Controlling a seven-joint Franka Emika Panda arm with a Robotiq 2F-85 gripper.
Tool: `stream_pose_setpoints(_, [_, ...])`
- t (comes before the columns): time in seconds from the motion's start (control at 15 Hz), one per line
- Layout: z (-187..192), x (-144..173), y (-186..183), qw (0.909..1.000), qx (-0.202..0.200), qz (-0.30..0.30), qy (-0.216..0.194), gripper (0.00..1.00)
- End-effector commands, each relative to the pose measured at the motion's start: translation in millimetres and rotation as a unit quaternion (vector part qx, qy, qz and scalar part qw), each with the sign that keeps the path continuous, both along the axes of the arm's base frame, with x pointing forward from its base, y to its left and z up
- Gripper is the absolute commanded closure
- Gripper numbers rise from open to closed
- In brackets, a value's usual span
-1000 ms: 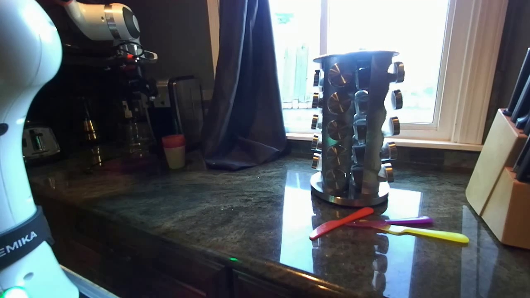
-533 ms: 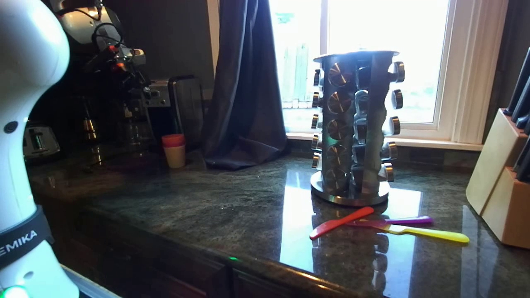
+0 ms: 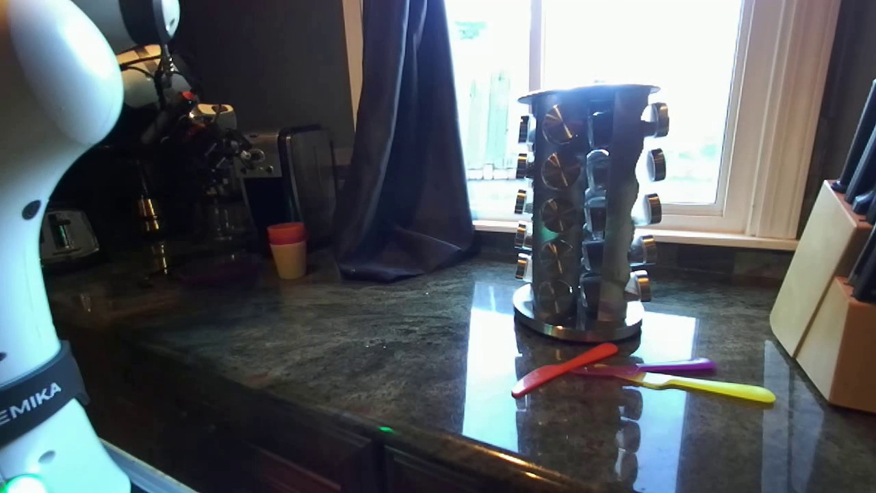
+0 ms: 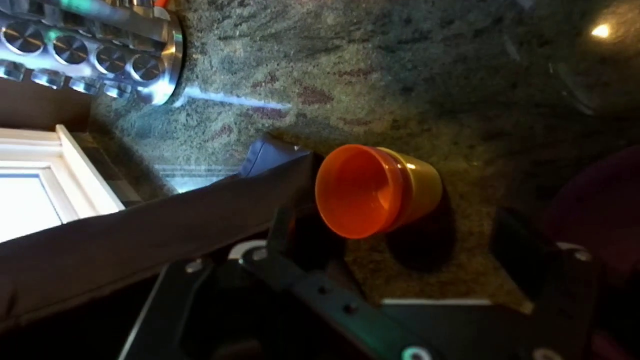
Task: Turn the knob on the left side of the coffee maker in an anti-clockwise direction
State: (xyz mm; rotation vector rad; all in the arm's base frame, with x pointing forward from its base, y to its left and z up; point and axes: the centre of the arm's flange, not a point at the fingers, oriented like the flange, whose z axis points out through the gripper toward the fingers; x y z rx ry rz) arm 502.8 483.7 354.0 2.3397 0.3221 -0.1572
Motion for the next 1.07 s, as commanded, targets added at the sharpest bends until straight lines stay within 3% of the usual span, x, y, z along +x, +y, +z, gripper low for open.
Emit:
stream_pose_setpoints(0.0, [13,33,74,0.9983,-0.024,0.05,-0.017,0.0])
stream_pose_setpoints(0.4, [24,33,119,0.9891,-0.032,0.132,-0.058,0.0])
stream_pose_setpoints(0.53, [26,35,126,0.9857,-0.022,0.16,-0.048,0.0])
stream_pose_setpoints(0.6, [16,-6,68,0.9886,-0.027,0.137,-0.056,0.0])
stream_pose_setpoints(1.0, [18,-4,71,0.986,-0.028,0.156,-0.053,0.0])
